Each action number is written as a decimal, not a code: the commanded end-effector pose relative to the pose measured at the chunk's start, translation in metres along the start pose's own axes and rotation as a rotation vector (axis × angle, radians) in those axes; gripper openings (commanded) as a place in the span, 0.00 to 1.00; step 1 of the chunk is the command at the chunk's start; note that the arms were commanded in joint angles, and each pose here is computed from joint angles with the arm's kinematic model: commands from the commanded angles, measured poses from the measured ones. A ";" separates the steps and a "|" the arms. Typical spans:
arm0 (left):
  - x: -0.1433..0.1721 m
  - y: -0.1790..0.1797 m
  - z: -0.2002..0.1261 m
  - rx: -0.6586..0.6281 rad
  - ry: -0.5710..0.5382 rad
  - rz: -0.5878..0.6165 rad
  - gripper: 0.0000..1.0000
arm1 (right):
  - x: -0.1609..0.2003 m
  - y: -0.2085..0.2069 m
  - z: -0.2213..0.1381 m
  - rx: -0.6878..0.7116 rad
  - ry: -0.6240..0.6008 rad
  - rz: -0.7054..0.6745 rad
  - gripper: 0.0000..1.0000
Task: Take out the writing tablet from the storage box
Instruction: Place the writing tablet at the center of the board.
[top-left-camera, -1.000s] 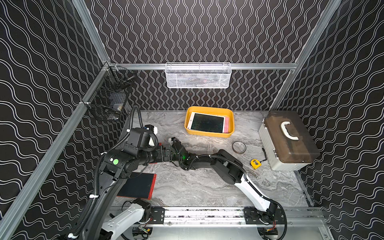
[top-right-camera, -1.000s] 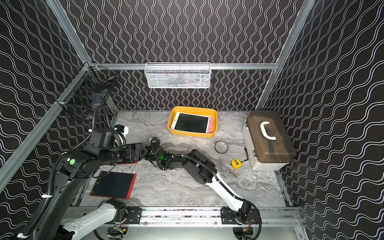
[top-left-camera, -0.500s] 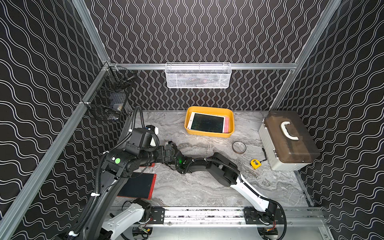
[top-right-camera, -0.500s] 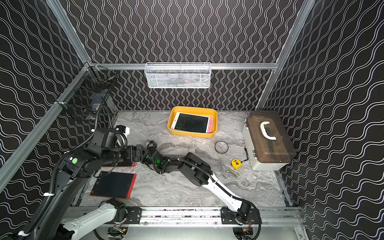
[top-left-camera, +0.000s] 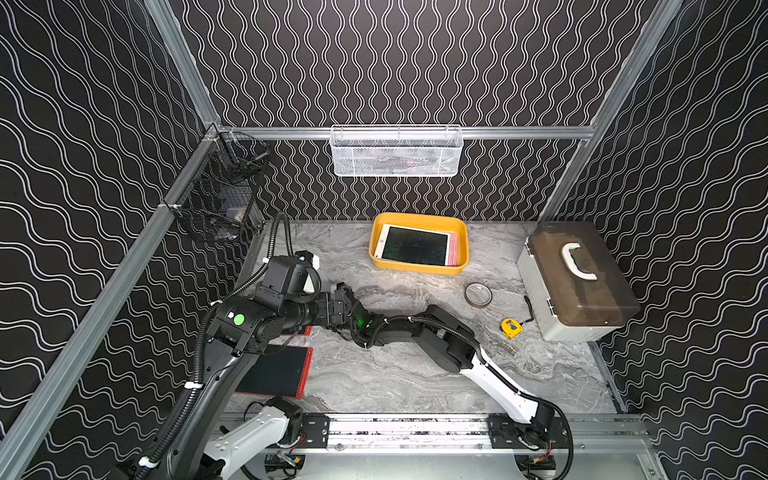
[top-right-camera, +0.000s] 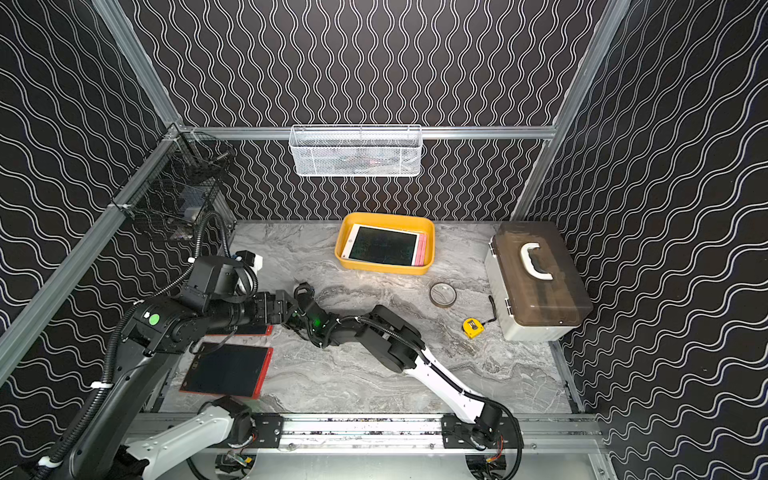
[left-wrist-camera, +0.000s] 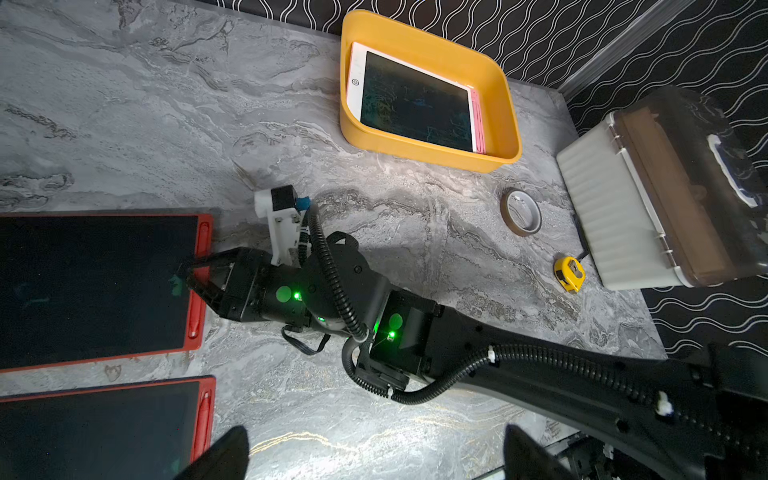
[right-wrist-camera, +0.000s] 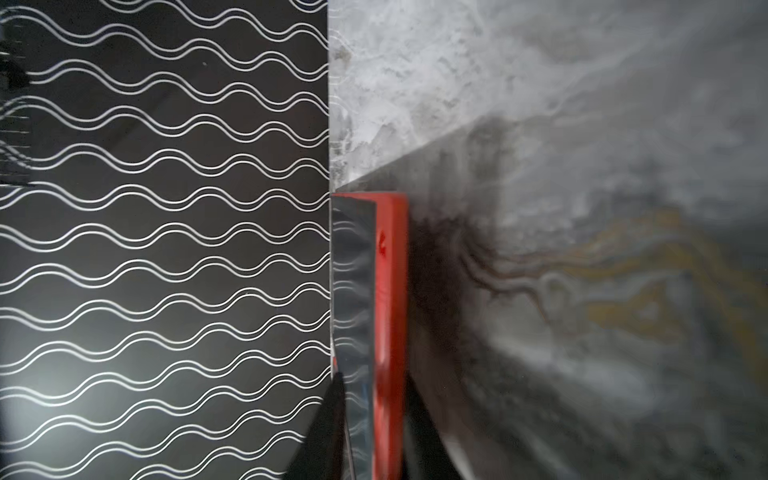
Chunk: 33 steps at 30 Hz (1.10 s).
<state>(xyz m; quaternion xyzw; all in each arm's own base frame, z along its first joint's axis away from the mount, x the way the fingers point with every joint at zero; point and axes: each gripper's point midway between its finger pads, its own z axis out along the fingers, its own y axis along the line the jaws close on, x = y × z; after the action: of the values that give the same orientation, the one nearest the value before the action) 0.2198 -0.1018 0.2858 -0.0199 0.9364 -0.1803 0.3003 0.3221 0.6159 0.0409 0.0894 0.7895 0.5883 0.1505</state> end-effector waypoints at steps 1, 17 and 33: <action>-0.001 0.002 -0.002 -0.012 -0.009 0.024 0.99 | 0.006 -0.012 0.001 0.058 0.027 -0.001 0.28; -0.006 -0.001 -0.002 -0.007 -0.017 0.024 0.99 | 0.004 -0.021 -0.006 0.201 0.052 -0.061 0.40; -0.021 -0.012 -0.017 0.044 -0.089 -0.014 0.99 | -0.031 0.010 -0.059 0.422 0.015 -0.225 0.52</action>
<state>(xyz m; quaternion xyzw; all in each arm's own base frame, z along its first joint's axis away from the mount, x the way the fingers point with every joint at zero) 0.2229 -0.1028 0.3027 -0.0227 0.9278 -0.1890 0.3209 0.3277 0.5753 0.0529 0.0424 0.8851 0.4326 0.1663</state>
